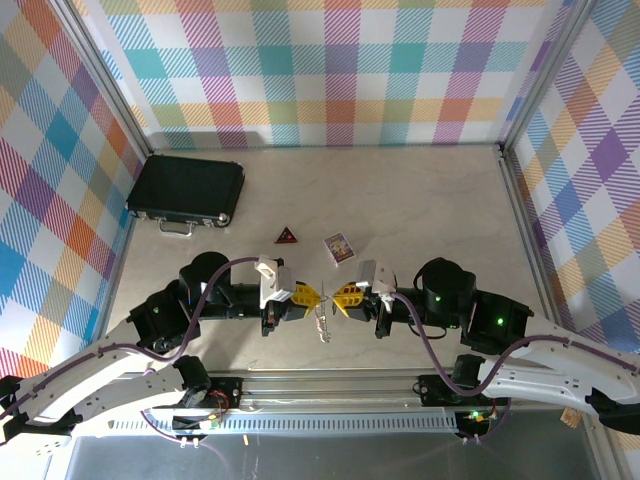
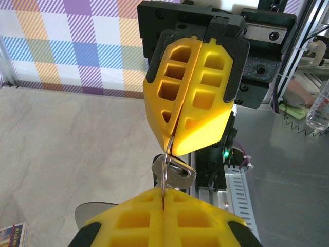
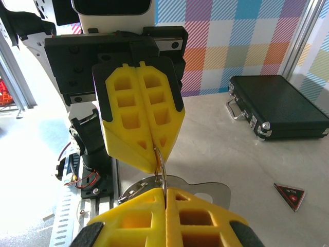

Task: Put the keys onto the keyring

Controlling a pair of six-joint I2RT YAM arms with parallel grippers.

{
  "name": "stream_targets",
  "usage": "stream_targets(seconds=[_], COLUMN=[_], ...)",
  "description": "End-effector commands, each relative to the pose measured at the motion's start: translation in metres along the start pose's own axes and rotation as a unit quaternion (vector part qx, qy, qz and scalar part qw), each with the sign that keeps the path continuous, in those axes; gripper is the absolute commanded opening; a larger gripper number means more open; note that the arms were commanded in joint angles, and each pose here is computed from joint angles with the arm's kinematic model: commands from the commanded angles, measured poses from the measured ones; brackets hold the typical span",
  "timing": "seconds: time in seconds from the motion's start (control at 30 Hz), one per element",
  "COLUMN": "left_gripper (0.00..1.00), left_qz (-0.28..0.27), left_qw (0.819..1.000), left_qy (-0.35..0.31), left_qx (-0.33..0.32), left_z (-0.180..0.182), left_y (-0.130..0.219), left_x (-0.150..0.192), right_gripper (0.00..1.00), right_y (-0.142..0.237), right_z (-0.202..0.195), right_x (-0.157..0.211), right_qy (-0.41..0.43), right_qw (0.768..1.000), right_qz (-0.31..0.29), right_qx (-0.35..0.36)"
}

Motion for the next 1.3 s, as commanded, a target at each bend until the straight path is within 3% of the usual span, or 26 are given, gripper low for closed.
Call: stream_targets(seconds=[0.0, 1.27], left_gripper=[0.00, 0.00], left_qz=[-0.028, -0.012], left_qw=[1.000, 1.000], left_qy=[-0.011, 0.000], left_qx=[0.007, 0.003], left_z=[-0.0040, -0.0016], left_y=[0.0012, -0.0021], left_x=[-0.0078, -0.0042], right_gripper=[0.00, 0.00], right_y=[0.0012, -0.0079], right_z=[-0.0004, 0.0056], right_x=[-0.0114, -0.0149], right_qy=[0.002, -0.007], right_qw=[1.000, 0.999], right_qz=[-0.030, -0.032], right_qx=[0.001, -0.036])
Point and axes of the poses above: each hand's point on the last joint's axis, 136 mm out from that joint toward the fingers, its own y axis back along the fingers, its own z axis along the line the jaws close on, x = y × z, the point moved 6 cm from there along y, back along the fingers, and after that the axes turned 10 degrees about y, right-handed, at the moved point
